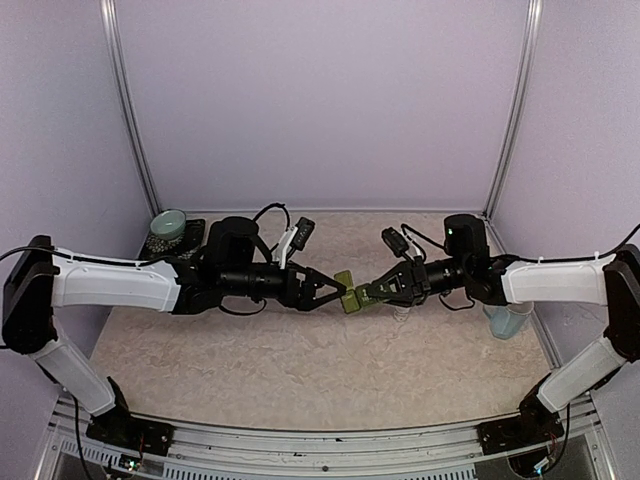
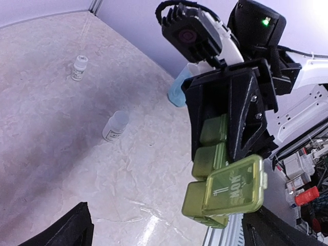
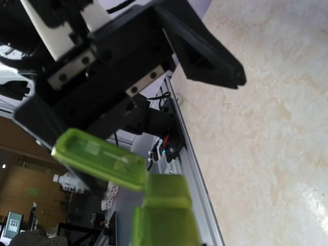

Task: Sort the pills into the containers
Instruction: Pass from the right arm to the left

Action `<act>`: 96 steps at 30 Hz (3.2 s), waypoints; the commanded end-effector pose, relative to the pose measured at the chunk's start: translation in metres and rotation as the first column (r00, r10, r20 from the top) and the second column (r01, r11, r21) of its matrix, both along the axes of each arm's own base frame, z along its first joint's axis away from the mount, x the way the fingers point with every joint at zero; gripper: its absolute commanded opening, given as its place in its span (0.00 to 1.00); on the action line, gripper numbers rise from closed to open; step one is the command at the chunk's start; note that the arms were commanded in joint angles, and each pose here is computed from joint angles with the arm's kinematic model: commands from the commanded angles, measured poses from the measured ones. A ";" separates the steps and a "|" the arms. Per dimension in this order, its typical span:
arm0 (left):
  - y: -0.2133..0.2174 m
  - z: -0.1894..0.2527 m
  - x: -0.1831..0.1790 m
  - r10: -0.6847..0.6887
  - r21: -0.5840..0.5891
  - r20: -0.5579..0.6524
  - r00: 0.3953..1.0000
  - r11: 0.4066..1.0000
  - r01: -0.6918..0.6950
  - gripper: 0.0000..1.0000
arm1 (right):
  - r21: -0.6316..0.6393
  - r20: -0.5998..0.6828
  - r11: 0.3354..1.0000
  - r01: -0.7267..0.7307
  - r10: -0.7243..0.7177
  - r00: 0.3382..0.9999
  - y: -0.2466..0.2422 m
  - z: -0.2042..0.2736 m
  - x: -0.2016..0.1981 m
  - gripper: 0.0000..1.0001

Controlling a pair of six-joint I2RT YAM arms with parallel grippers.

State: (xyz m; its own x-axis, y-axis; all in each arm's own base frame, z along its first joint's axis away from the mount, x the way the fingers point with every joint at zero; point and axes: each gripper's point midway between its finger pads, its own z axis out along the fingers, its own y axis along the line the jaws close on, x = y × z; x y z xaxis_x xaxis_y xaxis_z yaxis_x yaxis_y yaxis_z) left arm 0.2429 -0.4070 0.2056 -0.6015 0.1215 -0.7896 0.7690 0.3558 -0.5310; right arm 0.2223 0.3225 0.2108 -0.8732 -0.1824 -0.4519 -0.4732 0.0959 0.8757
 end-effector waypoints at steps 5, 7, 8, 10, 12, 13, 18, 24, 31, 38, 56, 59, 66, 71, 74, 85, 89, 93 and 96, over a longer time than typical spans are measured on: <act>-0.017 0.023 -0.006 -0.078 -0.149 -0.036 0.996 0.986 0.072 0.92 | 0.032 0.030 0.999 -0.015 0.014 0.999 -0.002 0.010 -0.006 0.27; -0.019 0.023 -0.006 -0.086 -0.154 -0.040 0.995 0.985 0.079 0.90 | 0.035 0.029 0.999 -0.014 0.013 1.000 -0.002 0.010 -0.006 0.27; -0.021 0.023 -0.006 -0.092 -0.154 -0.042 0.995 0.984 0.085 0.88 | 0.037 0.029 0.999 -0.014 0.013 1.000 -0.002 0.011 -0.006 0.27; -0.023 0.024 -0.007 -0.103 -0.158 -0.042 0.994 0.983 0.095 0.84 | 0.043 0.032 0.999 -0.012 0.010 0.999 -0.002 0.013 -0.005 0.27; -0.025 0.023 -0.008 -0.113 -0.158 -0.045 0.993 0.982 0.105 0.81 | 0.045 0.032 0.999 -0.010 0.009 0.999 -0.001 0.014 -0.005 0.28; -0.026 0.024 -0.008 -0.117 -0.159 -0.047 0.992 0.981 0.108 0.79 | 0.046 0.033 0.999 -0.012 0.010 0.999 -0.001 0.014 -0.005 0.28; -0.030 0.024 -0.010 -0.134 -0.165 -0.051 0.990 0.978 0.124 0.65 | 0.049 0.031 0.999 -0.012 0.010 0.999 0.000 0.015 -0.004 0.29; -0.031 0.024 -0.010 -0.142 -0.162 -0.052 0.988 0.978 0.132 0.47 | 0.052 0.034 0.999 -0.011 0.009 0.999 0.000 0.016 -0.003 0.30; -0.032 0.025 -0.009 -0.141 -0.161 -0.050 0.989 0.978 0.132 0.38 | 0.052 0.028 0.999 -0.006 0.005 1.000 0.001 0.015 -0.001 0.32; -0.031 0.022 -0.007 -0.125 -0.156 -0.055 0.991 0.981 0.115 0.24 | 0.034 0.005 0.999 -0.007 0.007 1.000 0.001 0.006 -0.002 0.35; -0.026 0.015 0.007 -0.033 -0.139 -0.092 0.995 0.990 0.020 0.00 | -0.006 -0.015 1.000 -0.015 0.015 1.000 -0.001 -0.017 -0.004 0.36; -0.023 0.016 0.011 -0.004 -0.132 -0.089 0.996 0.991 -0.008 0.00 | -0.010 -0.021 1.000 -0.016 0.015 1.000 -0.001 -0.018 -0.004 0.43; -0.023 0.018 0.013 0.014 -0.131 -0.090 0.996 0.991 -0.025 0.00 | -0.013 -0.023 1.000 -0.021 0.020 1.000 0.002 -0.021 -0.005 0.48; -0.024 0.019 0.012 0.004 -0.145 -0.099 0.995 0.989 -0.019 0.00 | -0.008 -0.020 1.000 -0.022 0.022 1.000 0.006 -0.021 -0.004 0.47; -0.024 0.018 0.010 -0.008 -0.150 -0.106 0.994 0.989 -0.008 0.00 | 0.000 -0.019 1.000 -0.025 0.025 0.999 0.008 -0.020 -0.004 0.45; -0.026 0.021 0.006 -0.036 -0.180 -0.131 0.991 0.984 0.012 0.00 | 0.013 0.021 1.000 -0.009 0.009 1.000 0.011 -0.017 0.001 0.48; -0.026 0.021 0.006 -0.038 -0.182 -0.134 0.990 0.983 0.013 0.00 | 0.032 0.035 0.999 -0.005 0.004 0.999 0.012 -0.011 0.002 0.47; -0.027 0.019 0.005 -0.044 -0.182 -0.140 0.989 0.983 0.018 0.00 | 0.044 0.041 0.999 -0.004 0.002 0.999 0.013 -0.007 0.004 0.44; -0.027 0.019 0.004 -0.045 -0.183 -0.140 0.989 0.983 0.018 0.00 | 0.057 0.041 0.998 -0.010 0.008 0.999 0.013 -0.005 0.003 0.40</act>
State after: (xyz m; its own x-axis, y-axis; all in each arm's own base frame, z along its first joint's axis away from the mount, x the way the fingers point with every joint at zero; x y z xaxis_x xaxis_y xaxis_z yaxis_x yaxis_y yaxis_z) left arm 0.2481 -0.4323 0.2237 -0.7144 0.0103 -0.6997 0.6803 0.2442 -0.6910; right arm 0.2255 0.3313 0.1999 -0.8646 -0.1701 -0.4727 -0.4893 0.0715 0.8692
